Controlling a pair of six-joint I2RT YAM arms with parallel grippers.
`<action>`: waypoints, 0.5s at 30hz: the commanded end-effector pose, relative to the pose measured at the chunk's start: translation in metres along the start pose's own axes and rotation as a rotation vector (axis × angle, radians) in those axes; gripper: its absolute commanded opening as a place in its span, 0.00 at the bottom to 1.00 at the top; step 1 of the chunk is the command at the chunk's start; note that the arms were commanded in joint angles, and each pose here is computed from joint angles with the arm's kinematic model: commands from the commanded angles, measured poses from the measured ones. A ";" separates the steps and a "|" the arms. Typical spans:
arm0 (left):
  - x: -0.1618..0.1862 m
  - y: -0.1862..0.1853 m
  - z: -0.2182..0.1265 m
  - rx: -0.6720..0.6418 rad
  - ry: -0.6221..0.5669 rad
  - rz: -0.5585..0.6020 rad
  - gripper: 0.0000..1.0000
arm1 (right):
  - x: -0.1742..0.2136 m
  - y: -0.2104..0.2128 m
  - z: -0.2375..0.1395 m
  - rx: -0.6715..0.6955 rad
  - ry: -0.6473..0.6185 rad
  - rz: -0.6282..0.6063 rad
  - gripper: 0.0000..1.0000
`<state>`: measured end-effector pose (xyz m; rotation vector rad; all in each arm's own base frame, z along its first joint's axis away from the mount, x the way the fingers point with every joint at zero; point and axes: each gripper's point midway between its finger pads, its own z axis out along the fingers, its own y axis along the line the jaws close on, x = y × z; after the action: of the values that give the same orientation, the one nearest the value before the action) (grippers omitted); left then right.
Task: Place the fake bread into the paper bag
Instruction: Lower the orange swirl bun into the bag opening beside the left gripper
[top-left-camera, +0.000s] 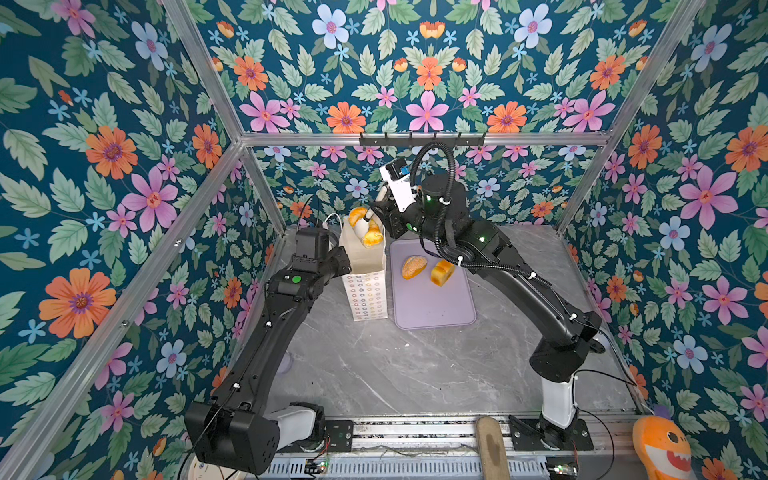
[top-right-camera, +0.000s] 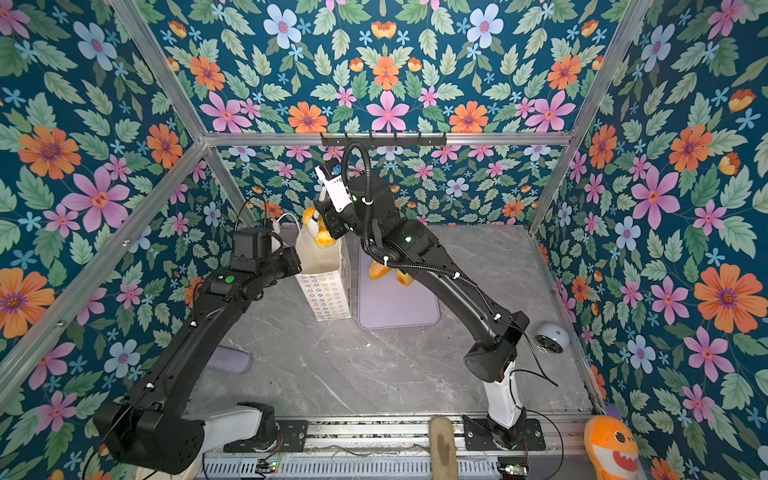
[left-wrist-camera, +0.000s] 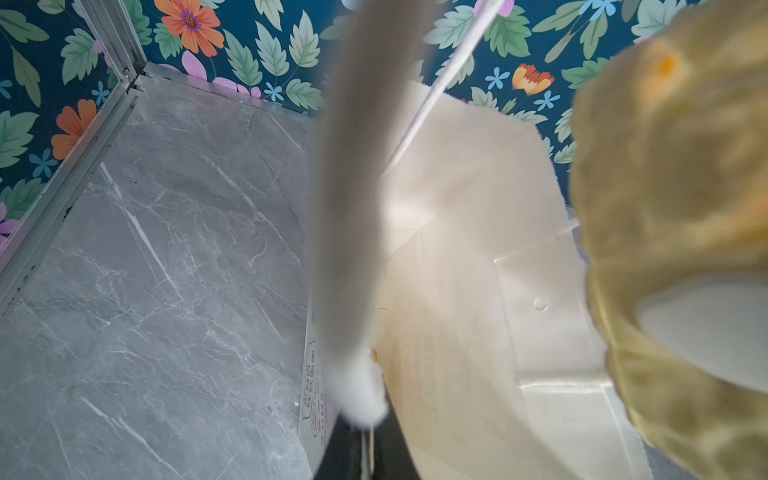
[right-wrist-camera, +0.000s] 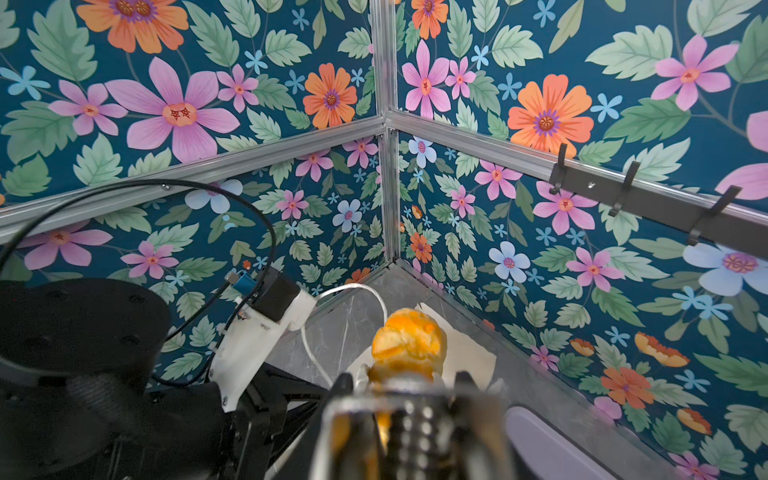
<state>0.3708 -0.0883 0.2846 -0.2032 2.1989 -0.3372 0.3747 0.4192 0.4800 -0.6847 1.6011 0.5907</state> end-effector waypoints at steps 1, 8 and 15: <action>-0.002 0.002 0.000 -0.012 -0.004 0.003 0.10 | -0.011 -0.003 0.001 0.022 -0.043 -0.018 0.38; 0.000 0.002 0.003 -0.014 0.007 0.005 0.08 | 0.003 -0.002 0.014 0.019 -0.008 -0.007 0.39; -0.002 0.000 0.002 -0.006 0.004 0.004 0.03 | 0.016 0.001 0.026 0.007 0.022 0.018 0.39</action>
<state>0.3733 -0.0888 0.2822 -0.2034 2.2068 -0.3342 0.3907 0.4359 0.4540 -0.6960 1.6460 0.5740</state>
